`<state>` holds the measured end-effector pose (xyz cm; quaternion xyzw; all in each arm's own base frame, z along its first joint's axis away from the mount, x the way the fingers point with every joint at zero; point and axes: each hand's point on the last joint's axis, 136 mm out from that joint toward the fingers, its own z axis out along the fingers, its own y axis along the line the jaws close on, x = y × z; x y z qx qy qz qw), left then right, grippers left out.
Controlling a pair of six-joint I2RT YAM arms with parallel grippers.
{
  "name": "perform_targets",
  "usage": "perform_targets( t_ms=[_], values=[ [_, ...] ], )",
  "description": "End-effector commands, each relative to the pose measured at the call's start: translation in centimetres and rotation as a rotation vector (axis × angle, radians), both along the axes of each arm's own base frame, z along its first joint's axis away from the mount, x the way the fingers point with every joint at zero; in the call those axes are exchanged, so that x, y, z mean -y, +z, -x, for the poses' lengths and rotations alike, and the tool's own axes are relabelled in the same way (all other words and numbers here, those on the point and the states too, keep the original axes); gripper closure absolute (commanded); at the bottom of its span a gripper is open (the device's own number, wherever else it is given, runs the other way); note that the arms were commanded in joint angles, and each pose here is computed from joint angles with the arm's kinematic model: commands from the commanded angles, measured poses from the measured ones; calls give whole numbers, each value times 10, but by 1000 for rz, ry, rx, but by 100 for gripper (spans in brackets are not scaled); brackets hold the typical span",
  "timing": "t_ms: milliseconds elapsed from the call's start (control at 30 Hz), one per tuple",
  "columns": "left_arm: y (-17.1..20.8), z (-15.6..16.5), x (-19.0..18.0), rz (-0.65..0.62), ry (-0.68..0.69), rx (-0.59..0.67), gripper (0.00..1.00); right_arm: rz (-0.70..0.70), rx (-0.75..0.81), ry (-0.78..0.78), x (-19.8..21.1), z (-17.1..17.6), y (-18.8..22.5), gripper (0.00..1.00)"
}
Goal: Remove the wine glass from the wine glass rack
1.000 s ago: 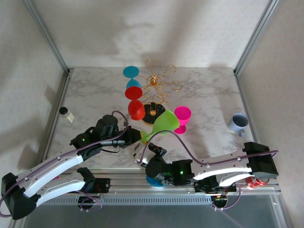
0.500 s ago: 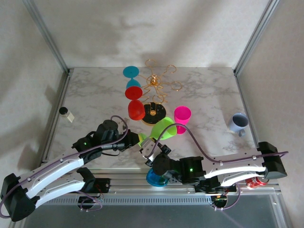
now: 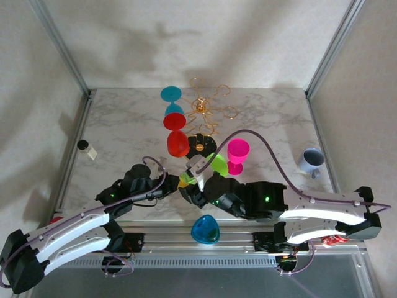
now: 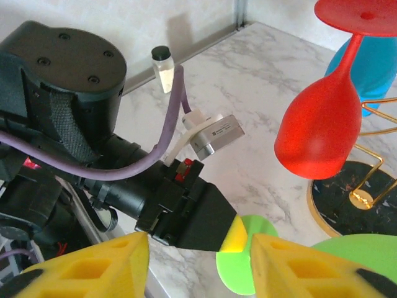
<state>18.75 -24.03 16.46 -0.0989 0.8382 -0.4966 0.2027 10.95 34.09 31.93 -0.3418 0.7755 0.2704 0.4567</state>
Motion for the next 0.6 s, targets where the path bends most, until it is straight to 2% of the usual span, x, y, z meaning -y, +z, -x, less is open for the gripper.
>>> perform_targets(
  t_ms=[0, 200, 567],
  values=[
    [16, -6, 2, 78, 14, 71, 100, -57, -131, 5, 11, 1, 24, 49],
    [15, -6, 2, 116, 14, 105, 100, -88, -188, -72, 34, -20, 41, 43],
    [14, -4, 1, 175, 20, 132, 100, -45, -321, -126, 51, -40, 19, 38]
  ],
)
